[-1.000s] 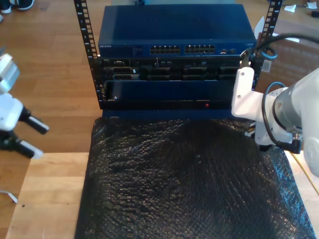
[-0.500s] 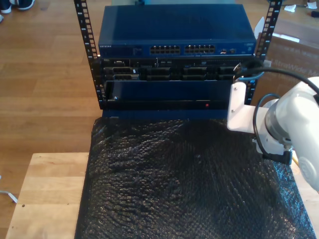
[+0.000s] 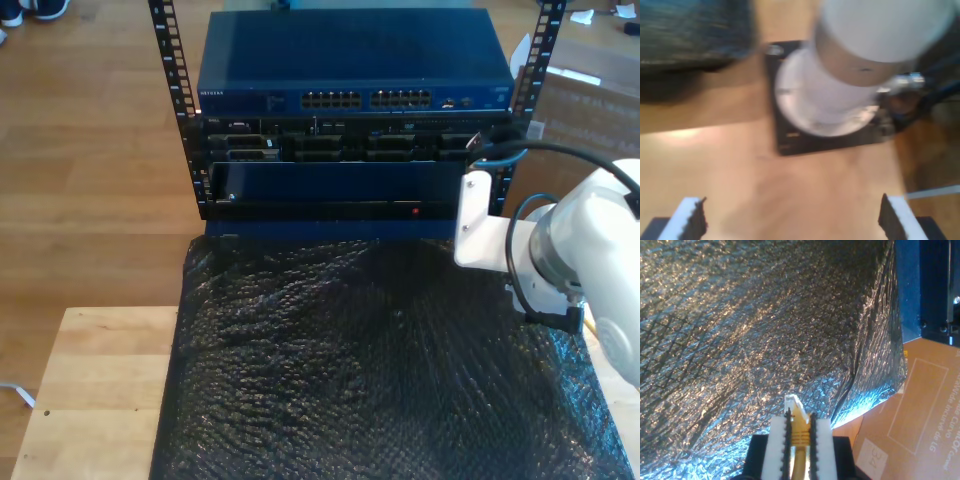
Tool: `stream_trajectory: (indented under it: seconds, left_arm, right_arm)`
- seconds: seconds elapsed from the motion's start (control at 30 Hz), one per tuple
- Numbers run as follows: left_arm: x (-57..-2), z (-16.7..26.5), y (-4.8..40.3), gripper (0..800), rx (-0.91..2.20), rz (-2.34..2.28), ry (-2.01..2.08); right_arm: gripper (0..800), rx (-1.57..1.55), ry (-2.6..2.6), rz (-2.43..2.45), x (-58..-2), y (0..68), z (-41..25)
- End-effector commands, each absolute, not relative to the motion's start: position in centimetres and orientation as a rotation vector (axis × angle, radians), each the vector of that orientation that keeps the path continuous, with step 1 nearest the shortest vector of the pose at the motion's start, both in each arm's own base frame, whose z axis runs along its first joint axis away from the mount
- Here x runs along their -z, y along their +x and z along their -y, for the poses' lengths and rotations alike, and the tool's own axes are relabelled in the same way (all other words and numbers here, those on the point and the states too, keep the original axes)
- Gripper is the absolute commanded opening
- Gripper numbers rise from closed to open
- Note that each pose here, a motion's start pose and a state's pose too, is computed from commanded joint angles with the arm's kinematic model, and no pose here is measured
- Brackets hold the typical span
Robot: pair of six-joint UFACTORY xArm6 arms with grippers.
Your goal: Grab the cable and plug it in
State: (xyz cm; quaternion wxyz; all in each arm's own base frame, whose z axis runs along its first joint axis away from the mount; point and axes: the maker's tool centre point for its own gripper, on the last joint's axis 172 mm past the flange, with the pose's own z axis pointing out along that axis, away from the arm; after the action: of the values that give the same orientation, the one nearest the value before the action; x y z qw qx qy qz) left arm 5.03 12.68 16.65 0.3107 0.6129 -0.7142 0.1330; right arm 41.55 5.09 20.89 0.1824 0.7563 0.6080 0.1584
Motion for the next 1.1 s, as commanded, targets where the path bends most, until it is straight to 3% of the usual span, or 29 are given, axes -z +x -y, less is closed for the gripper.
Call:
stream_trajectory:
  seconds: [1.1]
  left_arm:
    - [-7.2, -11.5, 1.1, 800, -0.394, 2.041, 1.654]
  right_arm:
    - [0, -0.531, 2.085, -1.722, -21.2, 42.3, -5.9]
